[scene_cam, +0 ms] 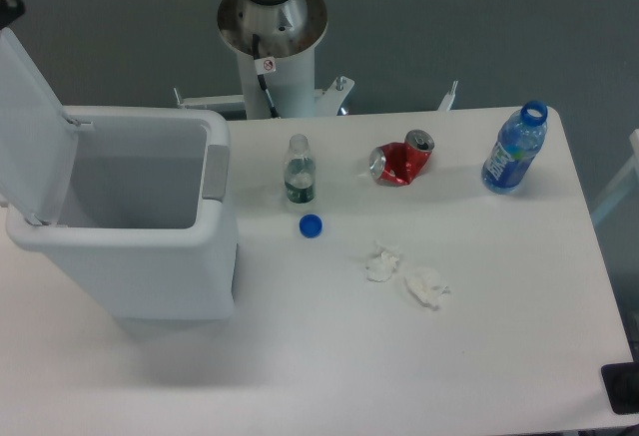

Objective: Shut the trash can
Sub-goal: 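Position the gripper behind the raised lid of the white trash can, then push the lid forward and down with the gripper fingers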

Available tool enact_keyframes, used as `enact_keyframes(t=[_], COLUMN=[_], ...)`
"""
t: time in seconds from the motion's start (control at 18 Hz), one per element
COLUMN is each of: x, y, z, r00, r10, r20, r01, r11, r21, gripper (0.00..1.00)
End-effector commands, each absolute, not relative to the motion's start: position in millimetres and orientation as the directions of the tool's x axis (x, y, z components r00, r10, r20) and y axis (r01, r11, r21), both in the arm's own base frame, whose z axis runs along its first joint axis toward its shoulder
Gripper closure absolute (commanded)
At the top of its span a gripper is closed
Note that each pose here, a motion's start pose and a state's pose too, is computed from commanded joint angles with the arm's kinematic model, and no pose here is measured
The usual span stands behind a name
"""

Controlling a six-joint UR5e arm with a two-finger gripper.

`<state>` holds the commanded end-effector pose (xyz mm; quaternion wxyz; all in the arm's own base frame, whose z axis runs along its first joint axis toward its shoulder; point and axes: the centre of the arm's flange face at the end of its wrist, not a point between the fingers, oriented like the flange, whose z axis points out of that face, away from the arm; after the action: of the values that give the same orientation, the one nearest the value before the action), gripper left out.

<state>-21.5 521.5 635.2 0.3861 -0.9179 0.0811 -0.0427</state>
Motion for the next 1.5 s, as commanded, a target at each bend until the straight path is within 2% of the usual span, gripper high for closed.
enact_keyframes(t=[0.33,0.61,0.78,1.11,1.5], x=[-31,-32,-37,-46,-92], y=[516,508,501,500,494], z=[634,638,639,631,627], r00=[0.993,0.994,0.994,0.99,0.985], r10=[-0.105,-0.088,-0.041,0.005,0.118], r20=[-0.058,-0.059,-0.104,-0.14,-0.129], r01=[-0.116,-0.105,-0.099,-0.083,0.016], r11=[-0.723,-0.74,-0.756,-0.785,-0.793], r21=[-0.681,-0.664,-0.647,-0.614,-0.609], gripper=[0.94,0.94,0.94,0.94,0.93])
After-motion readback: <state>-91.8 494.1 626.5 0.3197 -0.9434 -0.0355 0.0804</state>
